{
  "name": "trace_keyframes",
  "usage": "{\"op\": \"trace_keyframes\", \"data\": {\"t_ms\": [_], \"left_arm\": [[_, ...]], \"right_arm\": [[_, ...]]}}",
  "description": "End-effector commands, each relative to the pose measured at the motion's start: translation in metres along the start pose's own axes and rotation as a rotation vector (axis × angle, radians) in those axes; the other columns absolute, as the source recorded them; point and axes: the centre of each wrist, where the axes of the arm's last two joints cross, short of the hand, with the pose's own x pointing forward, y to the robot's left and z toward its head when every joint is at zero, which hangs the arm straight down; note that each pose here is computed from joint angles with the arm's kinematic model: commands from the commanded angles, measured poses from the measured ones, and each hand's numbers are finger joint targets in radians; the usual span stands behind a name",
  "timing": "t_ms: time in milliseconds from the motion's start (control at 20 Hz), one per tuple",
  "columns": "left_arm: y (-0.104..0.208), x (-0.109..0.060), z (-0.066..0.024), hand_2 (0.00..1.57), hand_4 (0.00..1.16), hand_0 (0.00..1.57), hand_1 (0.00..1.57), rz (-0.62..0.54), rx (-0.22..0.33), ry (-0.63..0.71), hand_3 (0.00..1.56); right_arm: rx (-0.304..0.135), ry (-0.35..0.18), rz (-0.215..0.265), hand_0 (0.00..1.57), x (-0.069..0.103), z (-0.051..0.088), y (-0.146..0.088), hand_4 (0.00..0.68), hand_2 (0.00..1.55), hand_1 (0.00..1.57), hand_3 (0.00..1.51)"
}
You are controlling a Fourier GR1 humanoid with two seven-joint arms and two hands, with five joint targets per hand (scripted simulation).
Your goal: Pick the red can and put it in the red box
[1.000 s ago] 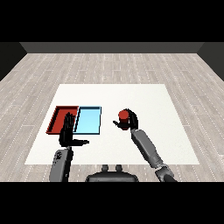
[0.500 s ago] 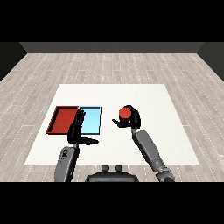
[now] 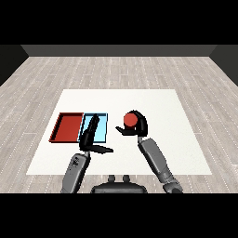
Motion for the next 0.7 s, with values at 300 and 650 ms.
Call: {"op": "trace_keyframes", "data": {"t_ms": [300,650], "left_arm": [[-0.029,-0.035,-0.0086,0.00,0.00,0.00,0.00,0.000,-0.032,0.081,0.00],[-0.047,-0.044,-0.0092,0.00,0.00,0.00,0.00,0.030,-0.036,0.136,0.00]], "right_arm": [[0.015,-0.078,-0.001,1.44,0.018,0.022,0.003,0.618,1.43,1.44,1.39],[0.037,-0.114,-0.026,1.45,0.013,0.030,0.023,0.651,1.44,1.45,1.39]]}}
